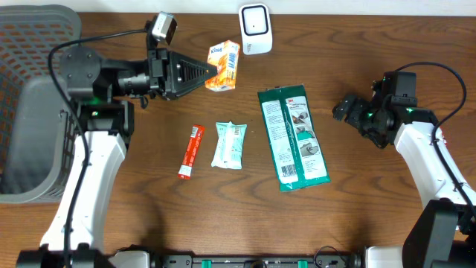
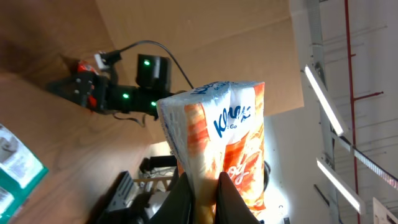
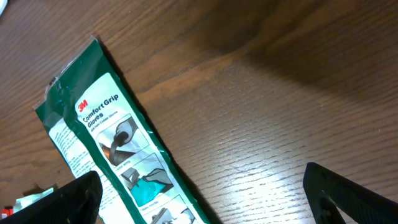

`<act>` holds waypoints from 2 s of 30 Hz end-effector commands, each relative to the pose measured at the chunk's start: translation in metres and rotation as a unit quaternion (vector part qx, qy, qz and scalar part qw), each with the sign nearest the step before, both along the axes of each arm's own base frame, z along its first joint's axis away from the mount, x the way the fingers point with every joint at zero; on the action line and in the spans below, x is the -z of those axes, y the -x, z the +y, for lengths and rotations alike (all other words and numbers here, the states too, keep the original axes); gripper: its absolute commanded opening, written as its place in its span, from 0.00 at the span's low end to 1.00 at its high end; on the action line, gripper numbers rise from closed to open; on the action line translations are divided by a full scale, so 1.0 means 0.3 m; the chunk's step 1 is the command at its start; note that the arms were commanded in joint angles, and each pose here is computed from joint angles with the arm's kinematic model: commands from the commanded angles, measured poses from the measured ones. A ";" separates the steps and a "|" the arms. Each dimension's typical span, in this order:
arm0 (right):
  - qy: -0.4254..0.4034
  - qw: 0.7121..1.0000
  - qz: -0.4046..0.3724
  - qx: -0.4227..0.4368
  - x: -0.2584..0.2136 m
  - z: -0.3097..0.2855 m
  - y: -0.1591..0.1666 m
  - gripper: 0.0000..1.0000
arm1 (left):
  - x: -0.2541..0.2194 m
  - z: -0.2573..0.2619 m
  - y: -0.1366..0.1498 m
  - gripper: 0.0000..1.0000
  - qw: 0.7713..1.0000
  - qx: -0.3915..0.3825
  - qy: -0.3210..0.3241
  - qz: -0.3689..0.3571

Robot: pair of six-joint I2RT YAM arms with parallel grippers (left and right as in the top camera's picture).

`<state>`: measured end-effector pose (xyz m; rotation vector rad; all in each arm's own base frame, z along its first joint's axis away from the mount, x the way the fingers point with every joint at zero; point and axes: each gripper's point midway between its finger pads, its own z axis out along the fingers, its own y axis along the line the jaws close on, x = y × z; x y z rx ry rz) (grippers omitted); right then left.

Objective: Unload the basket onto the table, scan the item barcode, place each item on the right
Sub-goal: 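Lift the tissue pack with the left gripper toward the scanner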

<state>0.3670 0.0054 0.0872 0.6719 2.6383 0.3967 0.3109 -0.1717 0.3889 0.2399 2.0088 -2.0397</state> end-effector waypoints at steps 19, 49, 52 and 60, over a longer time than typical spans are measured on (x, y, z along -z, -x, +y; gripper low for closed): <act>0.000 1.000 -0.008 -0.001 -0.015 -0.007 -0.003 0.99 | -0.157 -0.002 0.187 0.07 1.000 0.012 0.001 -0.001; 0.000 1.000 -0.008 -0.001 -0.015 -0.007 -0.003 0.99 | -0.099 -0.064 0.034 0.07 0.995 -0.030 0.021 -0.098; 0.000 1.000 -0.008 -0.001 -0.015 -0.007 -0.003 0.99 | -0.031 -0.103 -0.023 0.07 0.995 -0.037 0.015 -0.086; 0.000 1.000 -0.008 -0.001 -0.015 -0.007 -0.003 0.99 | 0.311 -0.142 -0.184 0.07 0.973 -0.181 -0.141 -0.016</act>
